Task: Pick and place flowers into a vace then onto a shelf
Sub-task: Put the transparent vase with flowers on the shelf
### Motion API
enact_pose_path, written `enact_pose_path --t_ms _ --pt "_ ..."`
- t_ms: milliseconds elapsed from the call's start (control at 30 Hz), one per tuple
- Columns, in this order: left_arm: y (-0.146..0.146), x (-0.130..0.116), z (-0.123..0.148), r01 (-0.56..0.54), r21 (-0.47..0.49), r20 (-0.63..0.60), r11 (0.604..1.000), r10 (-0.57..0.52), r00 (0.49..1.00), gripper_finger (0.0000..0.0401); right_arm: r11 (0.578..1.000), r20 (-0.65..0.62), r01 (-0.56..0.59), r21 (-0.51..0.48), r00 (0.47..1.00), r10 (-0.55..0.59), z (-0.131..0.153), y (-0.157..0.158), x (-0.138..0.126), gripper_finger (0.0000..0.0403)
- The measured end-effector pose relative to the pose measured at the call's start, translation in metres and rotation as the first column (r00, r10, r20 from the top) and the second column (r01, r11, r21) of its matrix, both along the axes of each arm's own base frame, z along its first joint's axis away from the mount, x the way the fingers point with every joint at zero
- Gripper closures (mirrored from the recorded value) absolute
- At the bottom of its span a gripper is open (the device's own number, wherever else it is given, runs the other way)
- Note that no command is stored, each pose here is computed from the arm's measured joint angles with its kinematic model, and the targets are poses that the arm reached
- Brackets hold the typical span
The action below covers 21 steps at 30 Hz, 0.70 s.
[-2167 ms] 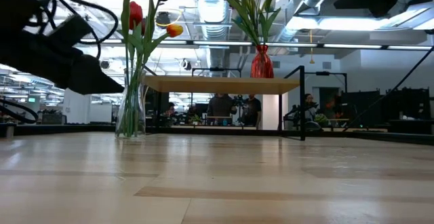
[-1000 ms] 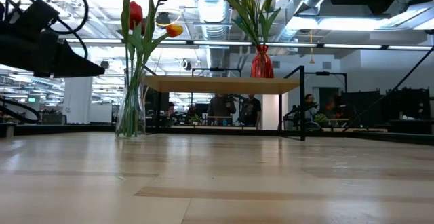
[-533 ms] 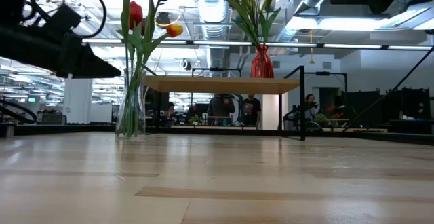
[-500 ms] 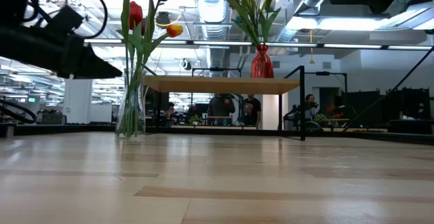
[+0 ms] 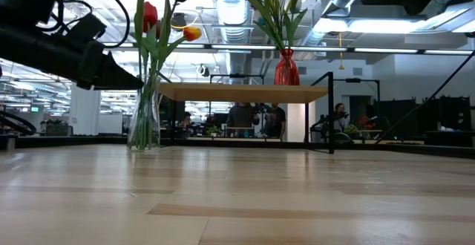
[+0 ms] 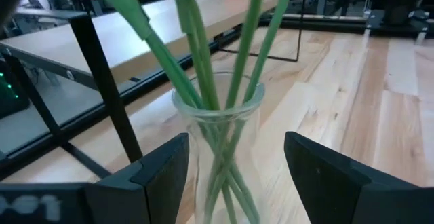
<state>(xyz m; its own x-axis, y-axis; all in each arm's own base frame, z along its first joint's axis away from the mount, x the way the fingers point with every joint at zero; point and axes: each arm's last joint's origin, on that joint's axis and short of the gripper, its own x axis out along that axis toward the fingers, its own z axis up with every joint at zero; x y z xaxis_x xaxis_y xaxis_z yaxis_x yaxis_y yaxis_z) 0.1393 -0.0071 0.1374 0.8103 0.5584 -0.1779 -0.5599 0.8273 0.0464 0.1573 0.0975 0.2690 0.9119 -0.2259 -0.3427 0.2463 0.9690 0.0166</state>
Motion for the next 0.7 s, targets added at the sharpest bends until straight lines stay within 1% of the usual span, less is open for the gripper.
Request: enact_pose_path --t_ms 333,567,700 --pt "0.013 0.002 -0.001 0.002 -0.006 -0.022 1.0 -0.002 1.0 0.0168 1.0 0.0 0.0 0.001 1.0 0.0 0.0 0.0 0.0 0.0147" --pt "0.02 0.003 -0.001 0.036 -0.03 -0.025 0.999 -0.037 0.999 0.0168 1.0 0.0 -0.001 0.001 1.0 0.001 0.0 0.0 0.0 0.0147" --pt "0.023 0.003 -0.001 0.055 -0.024 -0.03 0.998 -0.056 0.998 0.0168 1.0 0.0 -0.001 0.001 1.0 0.001 0.0 0.0 0.0 0.0147"
